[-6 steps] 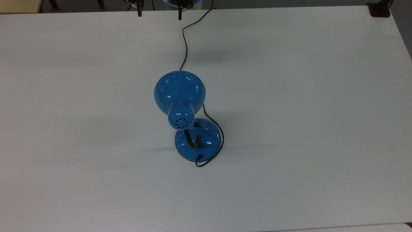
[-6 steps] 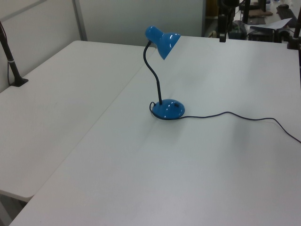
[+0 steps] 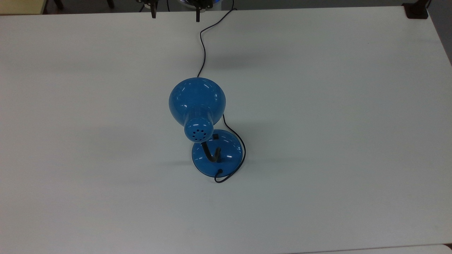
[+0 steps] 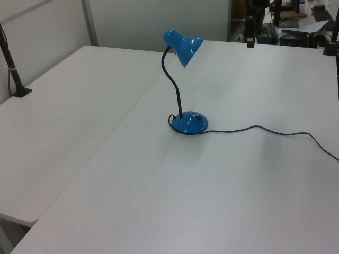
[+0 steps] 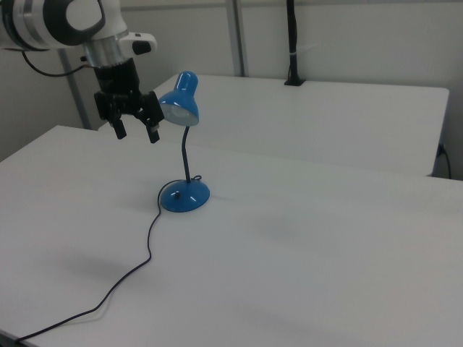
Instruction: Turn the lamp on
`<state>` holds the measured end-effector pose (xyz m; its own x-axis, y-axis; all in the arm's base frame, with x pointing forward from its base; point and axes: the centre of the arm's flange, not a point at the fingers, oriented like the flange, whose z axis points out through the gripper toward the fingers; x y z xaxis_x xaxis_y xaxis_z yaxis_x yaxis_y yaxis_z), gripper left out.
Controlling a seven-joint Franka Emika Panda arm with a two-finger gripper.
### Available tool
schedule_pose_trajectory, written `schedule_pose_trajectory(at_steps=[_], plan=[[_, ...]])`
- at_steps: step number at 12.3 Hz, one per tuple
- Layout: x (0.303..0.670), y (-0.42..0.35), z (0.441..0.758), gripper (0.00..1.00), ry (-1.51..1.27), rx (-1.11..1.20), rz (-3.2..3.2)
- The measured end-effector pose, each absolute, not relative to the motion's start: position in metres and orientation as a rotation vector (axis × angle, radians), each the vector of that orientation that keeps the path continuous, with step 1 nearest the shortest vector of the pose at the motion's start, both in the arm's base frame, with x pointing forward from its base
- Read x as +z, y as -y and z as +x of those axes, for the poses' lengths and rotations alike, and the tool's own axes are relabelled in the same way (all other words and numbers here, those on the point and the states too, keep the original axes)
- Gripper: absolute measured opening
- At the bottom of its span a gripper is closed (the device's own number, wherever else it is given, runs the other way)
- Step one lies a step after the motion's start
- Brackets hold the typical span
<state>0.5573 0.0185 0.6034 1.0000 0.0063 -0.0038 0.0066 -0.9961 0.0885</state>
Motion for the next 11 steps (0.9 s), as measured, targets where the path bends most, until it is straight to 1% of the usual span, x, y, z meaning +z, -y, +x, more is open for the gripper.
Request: schedule_pose_trajectory(at_steps=[5,8,9,11], plan=[[0.6034,-0.0180,0.5574,1.00,-0.013,-0.006,3.053],[0.6034,-0.0174,0.5574,0.86,-0.073,-0.008,3.052],[0.6034,-0.0153,0.5574,0.69,-0.078,-0.009,3.052],[0.6034,-0.0127,0.5575,0.45,-0.084,-0.010,3.052]])
